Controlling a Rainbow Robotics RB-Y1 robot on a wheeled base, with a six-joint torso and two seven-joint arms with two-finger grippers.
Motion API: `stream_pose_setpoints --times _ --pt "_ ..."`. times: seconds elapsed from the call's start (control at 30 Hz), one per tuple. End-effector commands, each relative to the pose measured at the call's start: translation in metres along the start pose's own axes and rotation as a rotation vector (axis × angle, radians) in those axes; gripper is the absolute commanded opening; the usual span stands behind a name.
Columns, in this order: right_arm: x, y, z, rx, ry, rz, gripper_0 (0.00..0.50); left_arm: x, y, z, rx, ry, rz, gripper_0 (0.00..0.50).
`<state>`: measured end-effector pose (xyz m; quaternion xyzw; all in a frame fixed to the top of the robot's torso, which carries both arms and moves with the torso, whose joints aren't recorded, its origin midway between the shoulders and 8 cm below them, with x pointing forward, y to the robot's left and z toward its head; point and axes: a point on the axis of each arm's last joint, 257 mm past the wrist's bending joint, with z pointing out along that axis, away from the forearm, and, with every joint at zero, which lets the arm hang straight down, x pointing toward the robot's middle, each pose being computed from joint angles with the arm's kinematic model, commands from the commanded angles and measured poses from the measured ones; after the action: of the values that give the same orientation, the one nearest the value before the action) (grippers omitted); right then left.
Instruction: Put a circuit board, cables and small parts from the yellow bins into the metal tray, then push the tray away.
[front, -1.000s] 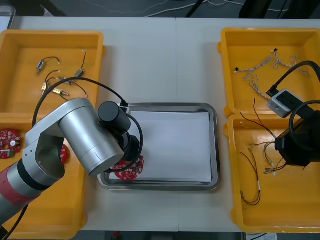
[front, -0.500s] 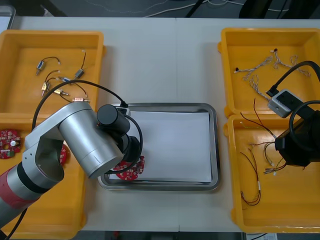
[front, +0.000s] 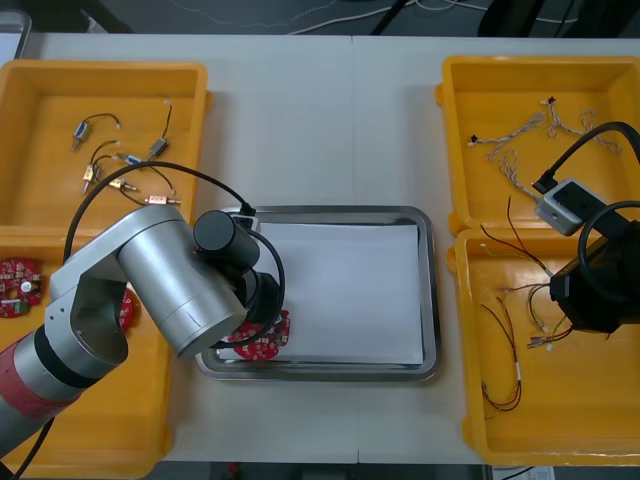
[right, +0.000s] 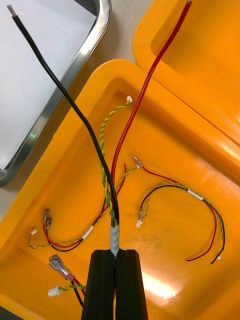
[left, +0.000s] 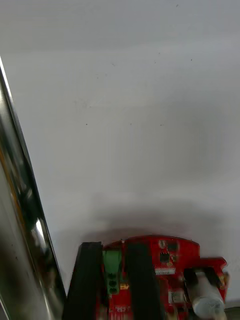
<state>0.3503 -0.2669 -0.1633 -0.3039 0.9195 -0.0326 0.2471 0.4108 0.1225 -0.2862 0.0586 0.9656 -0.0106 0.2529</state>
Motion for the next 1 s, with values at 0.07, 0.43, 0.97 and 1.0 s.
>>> stream_pose_setpoints --times 0.07,0.43,0.97,1.0 --pt "-0.005 -0.005 -0.009 0.04 -0.008 -0.087 0.0 0.006 0.005 0.003 -0.006 -0.005 0.031 0.395" --pt "-0.005 -0.005 -0.009 0.04 -0.008 -0.087 0.0 -0.011 -0.007 -0.022 0.064 -0.015 -0.002 0.5" --pt "-0.005 -0.005 -0.009 0.04 -0.008 -0.087 0.0 -0.059 0.012 -0.097 0.108 -0.018 -0.086 0.5" --pt "-0.005 -0.005 -0.009 0.04 -0.008 -0.087 0.0 -0.064 0.017 -0.102 0.106 -0.022 -0.098 0.5"
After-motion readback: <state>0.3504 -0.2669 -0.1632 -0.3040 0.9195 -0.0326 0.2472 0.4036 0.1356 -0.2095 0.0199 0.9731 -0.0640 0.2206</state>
